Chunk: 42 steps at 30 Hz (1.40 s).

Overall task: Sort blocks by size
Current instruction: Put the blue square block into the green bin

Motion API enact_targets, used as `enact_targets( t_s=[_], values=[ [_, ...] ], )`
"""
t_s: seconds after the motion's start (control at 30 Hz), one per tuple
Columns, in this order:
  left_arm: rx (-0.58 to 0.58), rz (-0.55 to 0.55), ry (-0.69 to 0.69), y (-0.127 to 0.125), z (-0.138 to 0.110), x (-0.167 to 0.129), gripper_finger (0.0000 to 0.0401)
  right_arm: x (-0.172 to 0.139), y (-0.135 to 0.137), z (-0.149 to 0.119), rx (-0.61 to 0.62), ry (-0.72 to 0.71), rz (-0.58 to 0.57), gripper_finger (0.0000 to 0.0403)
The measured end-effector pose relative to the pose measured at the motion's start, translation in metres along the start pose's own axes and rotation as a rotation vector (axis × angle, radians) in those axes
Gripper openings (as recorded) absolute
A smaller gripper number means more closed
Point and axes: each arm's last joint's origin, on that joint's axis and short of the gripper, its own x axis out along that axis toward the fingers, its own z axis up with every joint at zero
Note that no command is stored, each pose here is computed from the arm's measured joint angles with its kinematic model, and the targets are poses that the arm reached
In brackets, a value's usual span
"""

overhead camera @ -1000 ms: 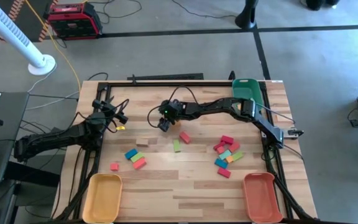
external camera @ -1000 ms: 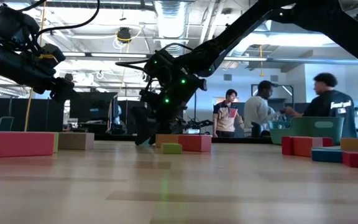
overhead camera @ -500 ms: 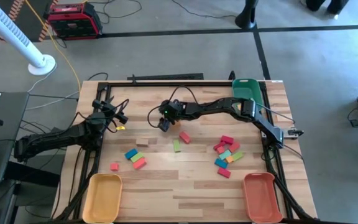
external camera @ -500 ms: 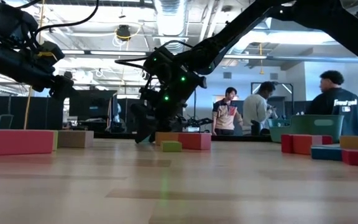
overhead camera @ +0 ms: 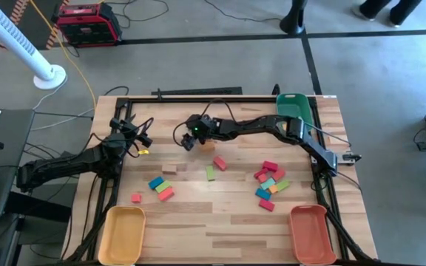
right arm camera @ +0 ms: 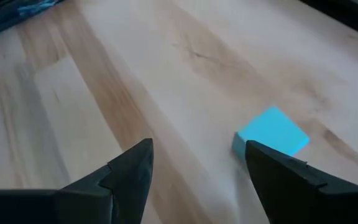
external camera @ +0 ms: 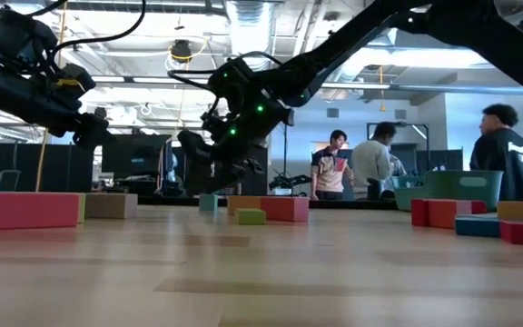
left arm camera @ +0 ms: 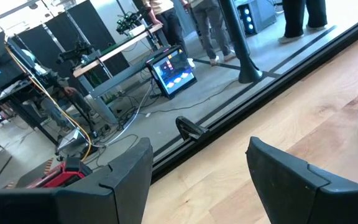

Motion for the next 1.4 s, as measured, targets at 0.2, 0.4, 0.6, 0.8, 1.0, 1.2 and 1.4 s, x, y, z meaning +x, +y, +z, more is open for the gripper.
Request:
enact_targets(
  t_s=[0.2,0.4,0.6,0.8,1.0,1.2,1.4],
  values=[
    [0.0,0.0,0.0,0.0,0.0,0.0,0.0247,-0.003,-0.003,0.016,0.04,-0.018,-0.007,0.0282],
    [0.0,0.0,0.0,0.0,0.0,0.0,0.0247,-0.003,-0.016,0.026,0.12,-0.009,-0.031,0.0282],
    [0.0,0.0,0.0,0.0,0.0,0.0,0.0247,-0.007,-0.02,0.036,0.091,0.017,-0.013,0.0282],
    [0.0,0.0,0.0,0.0,0.0,0.0,0.0247,-0.019,-0.011,0.058,-0.111,0.061,0.078,0.0282],
    [0.0,0.0,0.0,0.0,0.0,0.0,0.0247,-0.035,-0.028,0.076,-0.275,0.184,0.08,0.0282],
    [0.0,0.0,0.0,0.0,0.0,0.0,0.0247,-0.038,-0.054,0.08,-0.311,0.27,0.078,0.0282],
    [0.0,0.0,0.0,0.0,0.0,0.0,0.0247,-0.029,-0.055,0.071,-0.305,0.309,0.114,0.0282]
  ],
)
